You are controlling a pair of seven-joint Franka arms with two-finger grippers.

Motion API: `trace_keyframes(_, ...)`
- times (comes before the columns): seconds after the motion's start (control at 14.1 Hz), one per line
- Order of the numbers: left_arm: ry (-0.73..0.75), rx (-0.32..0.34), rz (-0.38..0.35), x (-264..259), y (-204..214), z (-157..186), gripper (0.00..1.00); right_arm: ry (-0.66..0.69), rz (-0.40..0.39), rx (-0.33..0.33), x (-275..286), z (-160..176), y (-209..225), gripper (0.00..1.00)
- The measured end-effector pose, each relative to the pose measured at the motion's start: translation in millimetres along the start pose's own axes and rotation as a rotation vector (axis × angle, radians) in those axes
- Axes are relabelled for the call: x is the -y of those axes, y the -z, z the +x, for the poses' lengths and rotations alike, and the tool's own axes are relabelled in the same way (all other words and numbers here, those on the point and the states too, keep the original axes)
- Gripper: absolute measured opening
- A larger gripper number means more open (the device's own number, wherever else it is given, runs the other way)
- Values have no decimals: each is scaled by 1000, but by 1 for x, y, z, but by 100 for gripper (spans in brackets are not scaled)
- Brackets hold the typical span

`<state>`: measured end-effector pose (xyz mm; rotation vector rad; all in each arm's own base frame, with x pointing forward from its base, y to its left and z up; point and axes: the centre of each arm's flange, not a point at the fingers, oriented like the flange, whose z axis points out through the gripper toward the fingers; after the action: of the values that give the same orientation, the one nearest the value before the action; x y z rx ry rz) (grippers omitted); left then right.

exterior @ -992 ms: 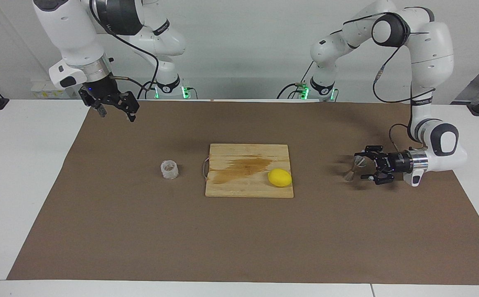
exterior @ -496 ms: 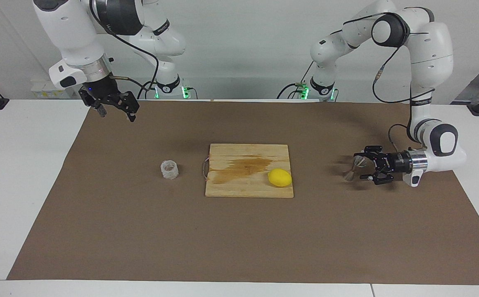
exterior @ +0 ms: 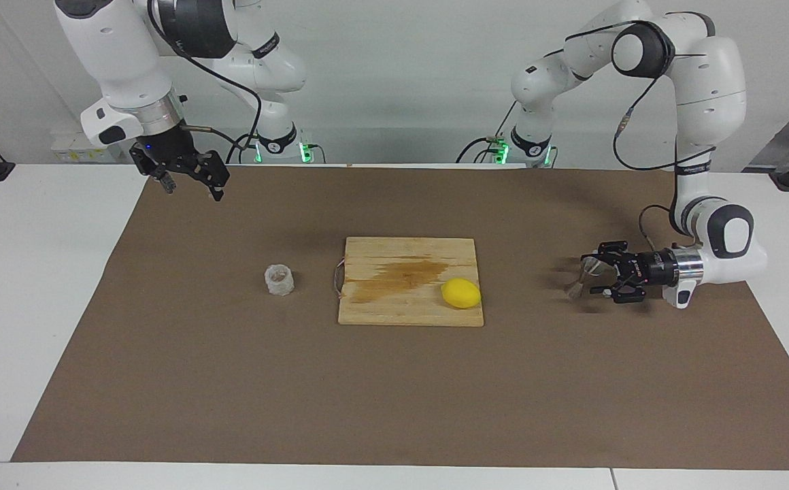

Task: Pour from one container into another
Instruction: 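Open the left gripper and reach it toward the steel cup, then close the left gripper around the steel cup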

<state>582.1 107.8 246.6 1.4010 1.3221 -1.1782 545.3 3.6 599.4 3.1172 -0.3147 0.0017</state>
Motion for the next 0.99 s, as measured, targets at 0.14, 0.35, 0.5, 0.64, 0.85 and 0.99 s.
trace_keyframes(0.14,0,0,0,0,0,0,80,0,0,0,0,0,0,100)
trace_keyframes(0.35,1,1,-1,0,0,1,77,0,0,0,0,0,0,100)
trace_keyframes(0.5,1,0,-2,0,1,1,72,0,0,0,0,0,0,100)
trace_keyframes(0.64,1,1,-2,0,1,1,67,0,0,0,0,0,0,100)
trace_keyframes(0.85,-7,4,0,1,1,1,63,0,0,0,0,0,0,100)
trace_keyframes(0.99,-23,13,8,2,-1,1,62,0,0,0,0,0,0,100)
